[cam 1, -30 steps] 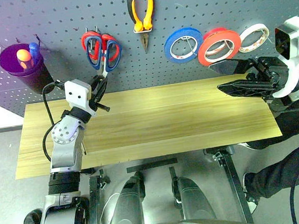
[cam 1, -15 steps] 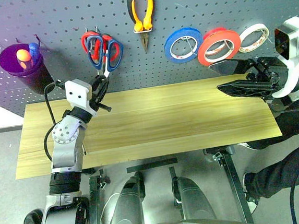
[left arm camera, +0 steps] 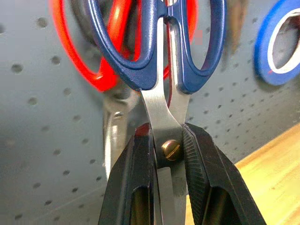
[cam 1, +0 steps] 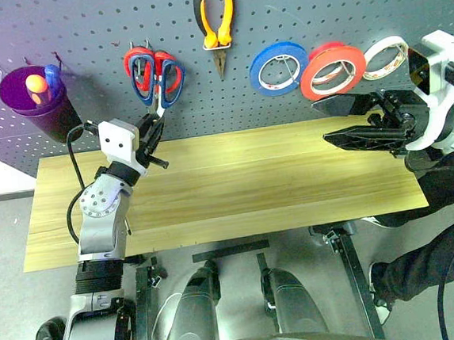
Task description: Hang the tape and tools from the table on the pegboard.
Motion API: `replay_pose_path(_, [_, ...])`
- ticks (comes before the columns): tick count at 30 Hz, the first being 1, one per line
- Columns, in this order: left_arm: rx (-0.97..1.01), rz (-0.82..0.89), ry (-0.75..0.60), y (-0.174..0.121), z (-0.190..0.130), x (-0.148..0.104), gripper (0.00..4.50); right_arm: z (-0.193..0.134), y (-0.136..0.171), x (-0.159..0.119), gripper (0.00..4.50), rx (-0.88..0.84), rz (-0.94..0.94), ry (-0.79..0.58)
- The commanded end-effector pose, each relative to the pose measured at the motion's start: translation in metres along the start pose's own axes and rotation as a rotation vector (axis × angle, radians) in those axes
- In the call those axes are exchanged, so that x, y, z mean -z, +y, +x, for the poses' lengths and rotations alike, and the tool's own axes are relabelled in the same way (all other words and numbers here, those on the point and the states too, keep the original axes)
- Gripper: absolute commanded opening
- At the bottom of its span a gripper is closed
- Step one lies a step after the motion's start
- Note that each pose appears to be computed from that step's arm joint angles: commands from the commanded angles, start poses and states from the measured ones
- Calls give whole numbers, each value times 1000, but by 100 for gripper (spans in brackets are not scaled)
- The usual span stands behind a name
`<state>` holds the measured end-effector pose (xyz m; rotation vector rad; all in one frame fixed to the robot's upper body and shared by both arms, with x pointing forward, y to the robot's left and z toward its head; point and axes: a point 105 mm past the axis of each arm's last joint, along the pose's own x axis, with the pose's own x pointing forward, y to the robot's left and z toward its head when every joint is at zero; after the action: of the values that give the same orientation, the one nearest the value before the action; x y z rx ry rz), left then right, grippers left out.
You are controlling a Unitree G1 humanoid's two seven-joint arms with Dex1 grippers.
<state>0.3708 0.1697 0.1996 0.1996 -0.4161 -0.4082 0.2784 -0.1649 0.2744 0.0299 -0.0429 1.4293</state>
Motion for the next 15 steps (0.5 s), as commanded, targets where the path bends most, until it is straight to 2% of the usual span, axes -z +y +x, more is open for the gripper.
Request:
replay_pose_path(1, [-36, -10, -18, 3, 7, -5, 56, -1, 5, -7, 391, 5, -53, -13])
replay_pose_path(4, [64, 15, -83, -13, 10, -15, 56, -4, 4, -5, 391, 15, -52, -5])
replay_pose_path(8, [-19, 5, -45, 1, 15, -10, 55, -5, 4, -5, 391, 17, -60, -1])
replay_pose_path(10, [54, 20, -77, -11, 13, -13, 55, -5, 3, -4, 391, 26, -59, -6])
replay_pose_path(12, [-4, 5, -39, -3, 13, -7, 55, -5, 5, -2, 391, 23, -59, 1])
replay_pose_path(15, [1, 30, -79, -2, 13, -16, 55, -6, 6, -2, 391, 23, -60, -2])
